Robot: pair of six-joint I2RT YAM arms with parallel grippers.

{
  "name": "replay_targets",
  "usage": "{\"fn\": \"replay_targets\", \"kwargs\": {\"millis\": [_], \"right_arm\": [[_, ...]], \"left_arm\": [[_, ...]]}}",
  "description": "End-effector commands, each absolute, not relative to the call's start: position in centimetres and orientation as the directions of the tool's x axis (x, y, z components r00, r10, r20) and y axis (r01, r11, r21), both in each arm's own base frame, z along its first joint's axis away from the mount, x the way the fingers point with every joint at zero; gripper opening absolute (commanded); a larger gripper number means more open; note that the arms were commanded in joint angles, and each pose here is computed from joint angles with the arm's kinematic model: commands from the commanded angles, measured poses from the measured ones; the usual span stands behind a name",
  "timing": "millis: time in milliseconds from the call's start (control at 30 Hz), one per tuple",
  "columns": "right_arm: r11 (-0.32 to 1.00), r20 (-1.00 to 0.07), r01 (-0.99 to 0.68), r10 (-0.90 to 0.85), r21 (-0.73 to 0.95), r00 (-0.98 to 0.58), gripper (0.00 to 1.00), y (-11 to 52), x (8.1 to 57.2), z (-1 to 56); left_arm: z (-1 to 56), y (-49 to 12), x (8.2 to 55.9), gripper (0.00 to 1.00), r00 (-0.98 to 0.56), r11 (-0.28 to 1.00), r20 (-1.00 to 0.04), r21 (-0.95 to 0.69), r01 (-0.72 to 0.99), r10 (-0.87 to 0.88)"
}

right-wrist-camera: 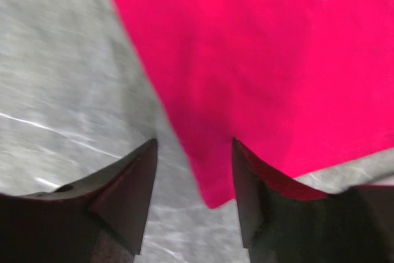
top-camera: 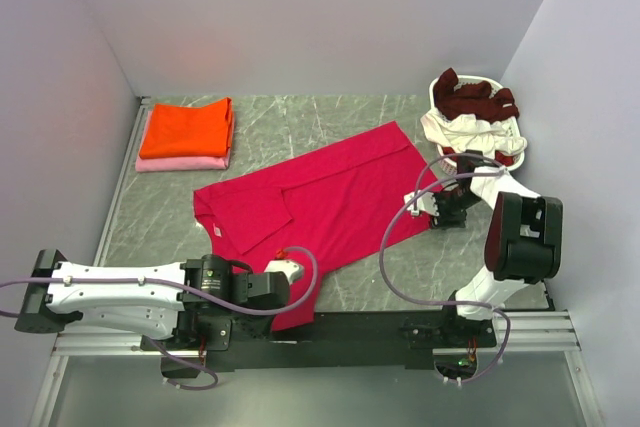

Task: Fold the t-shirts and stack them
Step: Fold the tshirt

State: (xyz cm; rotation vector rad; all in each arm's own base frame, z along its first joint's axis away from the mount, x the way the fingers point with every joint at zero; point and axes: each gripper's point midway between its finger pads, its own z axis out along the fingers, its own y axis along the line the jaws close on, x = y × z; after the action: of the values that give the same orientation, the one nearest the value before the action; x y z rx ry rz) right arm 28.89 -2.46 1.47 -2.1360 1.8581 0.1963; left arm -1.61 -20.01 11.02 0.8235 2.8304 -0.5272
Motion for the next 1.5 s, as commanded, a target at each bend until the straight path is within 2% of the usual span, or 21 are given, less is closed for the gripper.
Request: {"fn": "replay_targets", "kwargs": {"millis": [0, 67, 167, 200, 300, 400, 567, 667, 733, 867, 900, 933, 1067, 1300, 1467], "right_arm": [[-0.142, -0.204, -0.975, -0.963, -0.17, 0.176, 0.56, -3.7, 31.1, 1.0], [-0.15, -0.198, -0.976, -0.964, -0.156, 0.18, 0.52, -3.5, 30.9, 0.7], [-0.143, -0.205, -0.979, -0.964, -0.144, 0.171, 0.34, -3.3, 30.5, 0.8], [-0.146, -0.202, -0.979, -0.964, -0.146, 0.174, 0.24, -3.3, 30.3, 1.0], [-0.165, -0.191, -0.977, -0.963, -0.136, 0.19, 0.12, -3.3, 29.0, 1.0], [-0.183, -0.193, -0.975, -0.959, -0.125, 0.205, 0.05, -3.0, 27.2, 1.3], [-0.224, -0.18, -0.97, -0.955, -0.09, 0.237, 0.01, -2.7, 22.9, 1.3], [-0.237, -0.17, -0.969, -0.954, -0.068, 0.245, 0.02, -2.7, 20.5, 1.0], [-0.225, -0.172, -0.973, -0.957, -0.057, 0.232, 0.06, -2.6, 19.4, 0.9], [-0.111, -0.211, -0.99, -0.969, -0.088, 0.128, 0.32, -2.7, 19.7, 2.1], [-0.098, -0.226, -0.991, -0.967, -0.087, 0.115, 0.42, -2.8, 19.8, 2.5], [-0.091, -0.245, -0.992, -0.963, -0.085, 0.11, 0.45, -2.9, 20.0, 3.2], [-0.093, -0.242, -0.992, -0.964, -0.089, 0.112, 0.47, -4.8, 20.3, 3.6], [-0.125, -0.289, -0.99, -0.947, -0.065, 0.139, 0.46, -4.5, 20.3, 1.9], [-0.132, -0.246, -0.99, -0.959, -0.05, 0.141, 0.43, -5.5, 20.6, 0.5]], "left_arm": [[11.1, -19.3, -1.9, 0.0, -0.852, 0.8, -0.209, -0.297, 0.522, 0.479], [11.2, -19.0, -1.8, 0.01, -0.858, 0.806, -0.207, -0.294, 0.513, 0.47], [11.5, -18.5, -1.7, 0.0, -0.87, 0.816, -0.206, -0.302, 0.493, 0.449], [11.6, -18.2, -1.7, 0.01, -0.878, 0.825, -0.2, -0.304, 0.477, 0.434], [12.1, -17.9, -1.8, 0.0, -0.891, 0.827, -0.204, -0.334, 0.453, 0.406], [12.3, -17.4, -2.2, 0.0, -0.9, 0.825, -0.196, -0.359, 0.436, 0.391], [12.6, -17.4, -2.9, 0.01, -0.902, 0.807, -0.175, -0.405, 0.431, 0.394], [12.3, -17.5, -3.2, 0.01, -0.897, 0.8, -0.164, -0.407, 0.44, 0.41], [12.1, -17.6, -3.4, 0.0, -0.893, 0.797, -0.151, -0.406, 0.447, 0.424], [12.1, -17.9, -3.2, 0.0, -0.885, 0.791, -0.165, -0.401, 0.463, 0.435], [12.2, -18.0, -3.2, 0.01, -0.885, 0.789, -0.169, -0.402, 0.464, 0.434], [12.2, -18.0, -3.1, 0.01, -0.885, 0.791, -0.17, -0.398, 0.464, 0.434], [12.5, -18.1, -2.8, 0.0, -0.883, 0.789, -0.188, -0.396, 0.469, 0.43], [12.6, -18.8, -2.6, 0.0, -0.877, 0.775, -0.214, -0.411, 0.48, 0.429], [12.6, -19.3, -2.6, 0.0, -0.873, 0.759, -0.228, -0.431, 0.487, 0.431]]}}
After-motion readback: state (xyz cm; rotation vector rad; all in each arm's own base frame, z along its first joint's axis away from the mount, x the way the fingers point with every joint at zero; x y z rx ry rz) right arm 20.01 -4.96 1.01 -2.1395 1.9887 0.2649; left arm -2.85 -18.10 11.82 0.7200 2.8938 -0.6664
